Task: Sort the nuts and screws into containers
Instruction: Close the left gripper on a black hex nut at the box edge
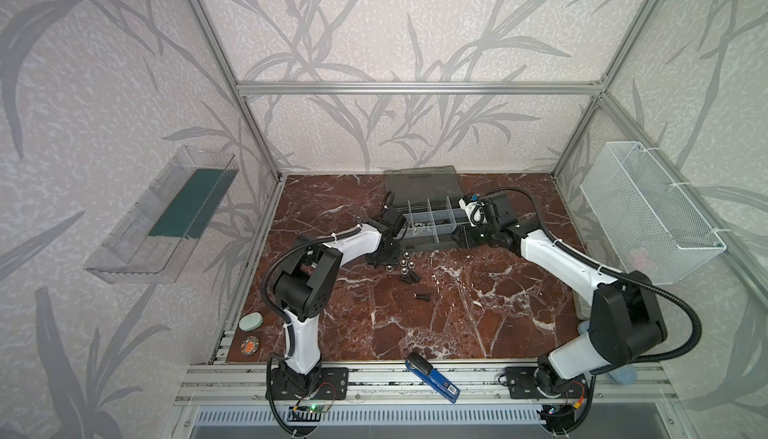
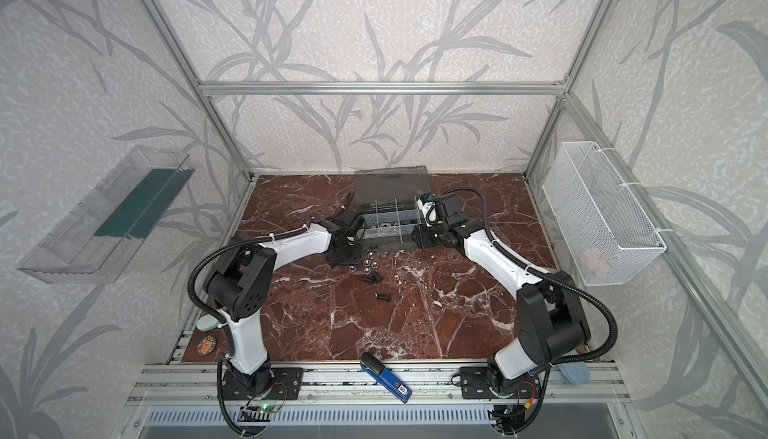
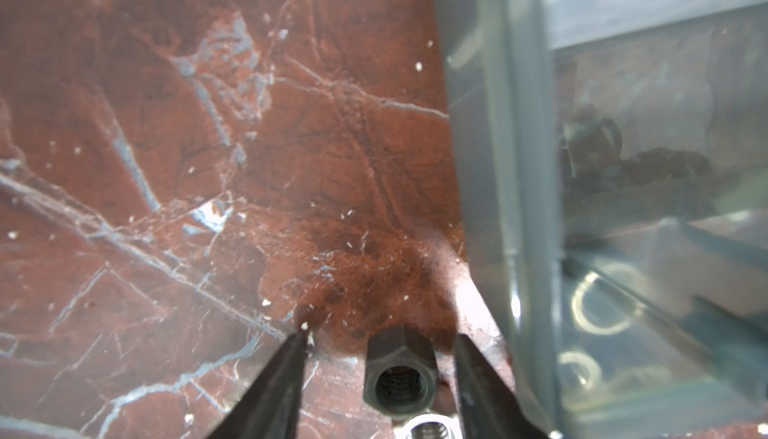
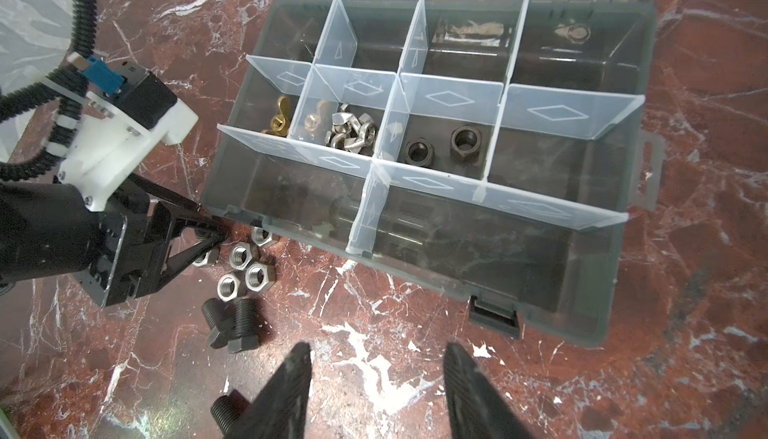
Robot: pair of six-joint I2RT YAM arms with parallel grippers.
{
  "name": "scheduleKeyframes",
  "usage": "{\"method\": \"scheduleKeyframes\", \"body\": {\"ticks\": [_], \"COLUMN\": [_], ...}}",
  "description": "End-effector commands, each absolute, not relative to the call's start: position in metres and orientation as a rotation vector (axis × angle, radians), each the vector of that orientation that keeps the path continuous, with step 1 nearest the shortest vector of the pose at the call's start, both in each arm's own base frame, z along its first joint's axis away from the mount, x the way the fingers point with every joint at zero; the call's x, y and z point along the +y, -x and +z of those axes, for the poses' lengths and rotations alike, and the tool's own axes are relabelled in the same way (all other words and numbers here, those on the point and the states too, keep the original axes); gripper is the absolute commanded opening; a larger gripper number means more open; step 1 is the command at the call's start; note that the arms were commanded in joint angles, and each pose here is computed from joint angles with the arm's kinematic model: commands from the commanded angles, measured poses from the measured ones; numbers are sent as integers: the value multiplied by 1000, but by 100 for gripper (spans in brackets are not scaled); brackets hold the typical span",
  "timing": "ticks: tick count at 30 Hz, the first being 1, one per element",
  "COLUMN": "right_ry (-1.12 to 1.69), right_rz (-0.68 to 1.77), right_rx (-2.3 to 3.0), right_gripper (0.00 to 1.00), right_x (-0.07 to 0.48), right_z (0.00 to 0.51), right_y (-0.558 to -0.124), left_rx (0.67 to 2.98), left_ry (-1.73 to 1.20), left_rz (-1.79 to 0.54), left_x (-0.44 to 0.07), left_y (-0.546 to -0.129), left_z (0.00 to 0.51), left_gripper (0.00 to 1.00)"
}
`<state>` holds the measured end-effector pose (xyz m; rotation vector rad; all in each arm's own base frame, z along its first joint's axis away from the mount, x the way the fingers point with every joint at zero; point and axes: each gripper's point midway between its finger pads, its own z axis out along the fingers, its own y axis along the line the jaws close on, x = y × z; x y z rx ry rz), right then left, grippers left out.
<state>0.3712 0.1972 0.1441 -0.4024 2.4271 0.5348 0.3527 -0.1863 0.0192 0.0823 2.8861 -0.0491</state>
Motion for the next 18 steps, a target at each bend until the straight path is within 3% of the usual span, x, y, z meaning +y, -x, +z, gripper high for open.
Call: {"method": "scheduleKeyframes", "body": {"ticks": [1, 13, 15, 18], "right_ry": [400, 399, 397, 397], "right_rz": [531, 530, 530, 529], "right_rx": [2401, 2398, 2402, 2405], "right_gripper": [53, 53, 53, 53], "right_x": [195, 195, 195, 195], "right_z": [152, 154, 152, 151], "right_y": [-371, -372, -371, -371], "left_rx": [2934, 2940, 2945, 2947], "left_ry": [-115, -140, -142, -141], "left_rz": [-32, -65, -66, -83], "left_x": [-188, -193, -193, -195], "left_y": [-345, -339, -338, -338], "left_z": [13, 14, 12, 10], "left_gripper": [48, 40, 37, 22]}}
